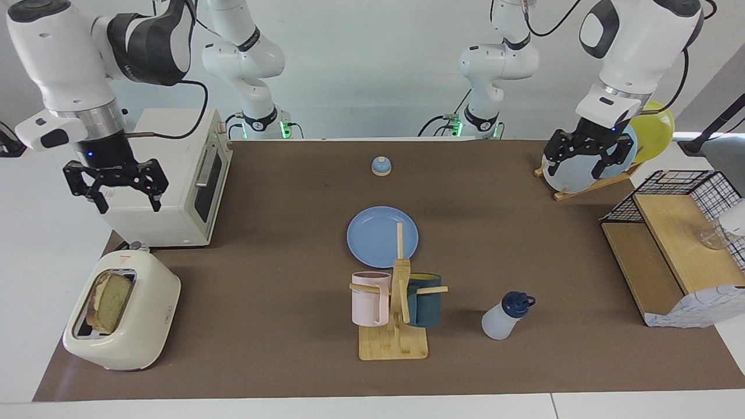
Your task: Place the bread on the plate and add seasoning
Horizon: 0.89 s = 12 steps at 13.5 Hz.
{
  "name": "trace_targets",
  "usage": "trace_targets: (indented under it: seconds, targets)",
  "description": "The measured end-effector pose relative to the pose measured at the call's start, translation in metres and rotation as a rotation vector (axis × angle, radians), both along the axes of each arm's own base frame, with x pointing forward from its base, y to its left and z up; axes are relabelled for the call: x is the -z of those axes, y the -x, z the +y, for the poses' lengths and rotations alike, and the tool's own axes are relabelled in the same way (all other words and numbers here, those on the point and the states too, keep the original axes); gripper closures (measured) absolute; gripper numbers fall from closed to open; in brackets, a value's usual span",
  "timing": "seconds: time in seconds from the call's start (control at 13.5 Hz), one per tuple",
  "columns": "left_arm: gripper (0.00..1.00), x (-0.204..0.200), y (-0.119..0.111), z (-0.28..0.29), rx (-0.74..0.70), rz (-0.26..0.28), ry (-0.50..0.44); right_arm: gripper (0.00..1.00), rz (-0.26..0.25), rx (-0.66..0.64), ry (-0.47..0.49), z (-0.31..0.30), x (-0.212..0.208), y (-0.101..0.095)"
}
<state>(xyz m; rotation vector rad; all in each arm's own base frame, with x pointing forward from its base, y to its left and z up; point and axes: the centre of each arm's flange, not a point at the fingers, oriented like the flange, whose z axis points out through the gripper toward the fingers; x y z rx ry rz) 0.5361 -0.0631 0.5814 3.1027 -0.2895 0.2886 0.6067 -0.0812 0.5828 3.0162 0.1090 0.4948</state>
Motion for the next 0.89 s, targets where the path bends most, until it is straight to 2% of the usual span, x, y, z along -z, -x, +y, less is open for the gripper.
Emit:
trace_targets:
  seconds: [0.22,0.59,0.89]
  targets:
    - [0.00,0.042,0.014,-0.032,0.019,-0.100,0.024,0.00,-0.053,-0.041,0.034,-0.018,0.025,-0.008]
    - [0.00,0.134,0.032,-0.063,0.033,-0.274,0.077,0.00,-0.125,-0.037,0.038,-0.042,0.095,-0.045]
    - [0.00,0.216,0.024,-0.071,0.040,-0.442,0.120,0.04,-0.171,-0.031,0.029,-0.053,0.100,-0.064]
